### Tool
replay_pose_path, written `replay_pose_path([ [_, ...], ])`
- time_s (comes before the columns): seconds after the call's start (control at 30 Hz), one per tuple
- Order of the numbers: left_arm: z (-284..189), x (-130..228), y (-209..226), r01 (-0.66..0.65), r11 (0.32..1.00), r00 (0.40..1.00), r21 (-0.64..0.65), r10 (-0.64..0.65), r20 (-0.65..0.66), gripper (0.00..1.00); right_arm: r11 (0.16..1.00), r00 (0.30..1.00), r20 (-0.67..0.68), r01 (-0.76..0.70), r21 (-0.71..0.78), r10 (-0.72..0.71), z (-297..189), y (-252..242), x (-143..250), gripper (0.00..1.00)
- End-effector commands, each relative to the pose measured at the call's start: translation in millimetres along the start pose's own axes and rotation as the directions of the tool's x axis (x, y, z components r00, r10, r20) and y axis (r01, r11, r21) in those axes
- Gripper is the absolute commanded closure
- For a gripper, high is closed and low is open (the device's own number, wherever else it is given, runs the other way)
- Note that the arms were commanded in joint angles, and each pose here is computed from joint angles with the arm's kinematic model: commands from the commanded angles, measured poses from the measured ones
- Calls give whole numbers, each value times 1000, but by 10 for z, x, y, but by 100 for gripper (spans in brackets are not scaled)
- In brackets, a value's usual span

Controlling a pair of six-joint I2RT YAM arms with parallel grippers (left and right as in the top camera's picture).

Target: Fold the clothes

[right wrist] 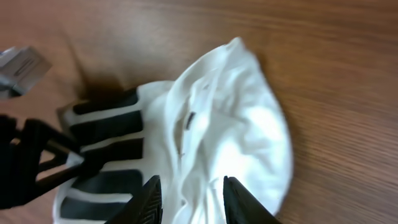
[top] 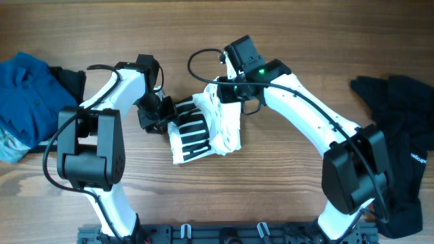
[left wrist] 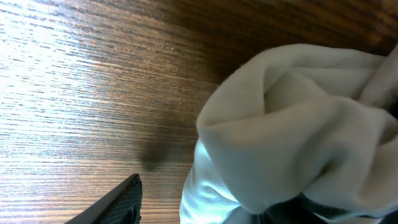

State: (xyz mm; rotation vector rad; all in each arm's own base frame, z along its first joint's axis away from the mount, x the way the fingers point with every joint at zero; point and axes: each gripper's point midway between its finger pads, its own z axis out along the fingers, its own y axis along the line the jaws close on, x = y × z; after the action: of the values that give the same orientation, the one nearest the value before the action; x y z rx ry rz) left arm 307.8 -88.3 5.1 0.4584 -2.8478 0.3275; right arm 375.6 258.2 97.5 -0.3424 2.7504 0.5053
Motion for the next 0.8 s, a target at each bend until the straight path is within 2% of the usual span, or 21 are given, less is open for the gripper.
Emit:
replay_pose_path([
  [0.0, 156, 68, 142, -3, 998, 1000, -67, 1, -30, 43, 996, 997, -74, 29, -83, -35, 266, 114, 128, 67],
  [0.17, 157, 54, 135, -5, 998, 1000, -64, 3, -24, 43, 997, 991, -127, 30, -77, -40, 565, 100, 261, 67],
  [0.2, 157, 54, 135, -5, 998, 1000, -64, 3, -24, 43, 997, 990, -139, 28, -74, -38, 598, 90, 292, 72],
  [0.23, 157, 54, 135, -5, 998, 1000, -64, 3, -24, 43, 997, 988, -151, 24, -70, -35, 621, 79, 322, 84],
  [0.27, 157, 54, 135, -5, 998, 1000, -64, 3, -24, 43, 998, 986, -165, 20, -65, -31, 642, 62, 357, 90],
  [0.33, 157, 54, 135, -5, 998, 1000, -64, 3, -24, 43, 999, 975, -222, 6, -43, -16, 624, 11, 496, 96],
  [0.37, 157, 54, 135, -5, 998, 1000, -64, 3, -24, 43, 999, 961, -273, -37, 34, 45, 548, -117, 628, 95],
  [0.4, 157, 54, 135, -5, 998, 1000, -64, 3, -24, 43, 978, 943, -289, -119, 170, 165, 457, -324, 733, 96],
  [0.43, 156, 55, 136, -5, 998, 1000, -65, 3, -24, 43, 879, 901, -242, -240, 412, 359, 231, -689, 883, 96],
  [0.47, 156, 54, 136, -5, 998, 1000, -65, 3, -24, 43, 802, 878, -186, -294, 520, 442, 71, -864, 942, 95],
  [0.5, 157, 54, 135, -5, 998, 1000, -64, 3, -24, 43, 762, 872, -152, -308, 570, 466, -51, -961, 956, 96],
  [0.53, 156, 54, 136, -5, 998, 1000, -65, 3, -24, 43, 780, 886, -162, -279, 559, 434, -95, -968, 925, 95],
  [0.6, 157, 52, 134, -5, 998, 1000, -64, 4, -24, 43, 823, 909, -202, -214, 527, 366, -106, -934, 898, 81],
  [0.63, 157, 52, 134, -5, 998, 1000, -64, 4, -24, 43, 836, 909, -222, -200, 512, 353, -98, -906, 914, 78],
  [0.7, 156, 54, 136, -5, 998, 1000, -65, 4, -24, 43, 874, 902, -284, -172, 454, 325, -90, -802, 971, 85],
  [0.77, 156, 52, 138, -5, 998, 1000, -65, 3, -24, 43, 909, 901, -320, -158, 387, 292, -131, -677, 983, 87],
])
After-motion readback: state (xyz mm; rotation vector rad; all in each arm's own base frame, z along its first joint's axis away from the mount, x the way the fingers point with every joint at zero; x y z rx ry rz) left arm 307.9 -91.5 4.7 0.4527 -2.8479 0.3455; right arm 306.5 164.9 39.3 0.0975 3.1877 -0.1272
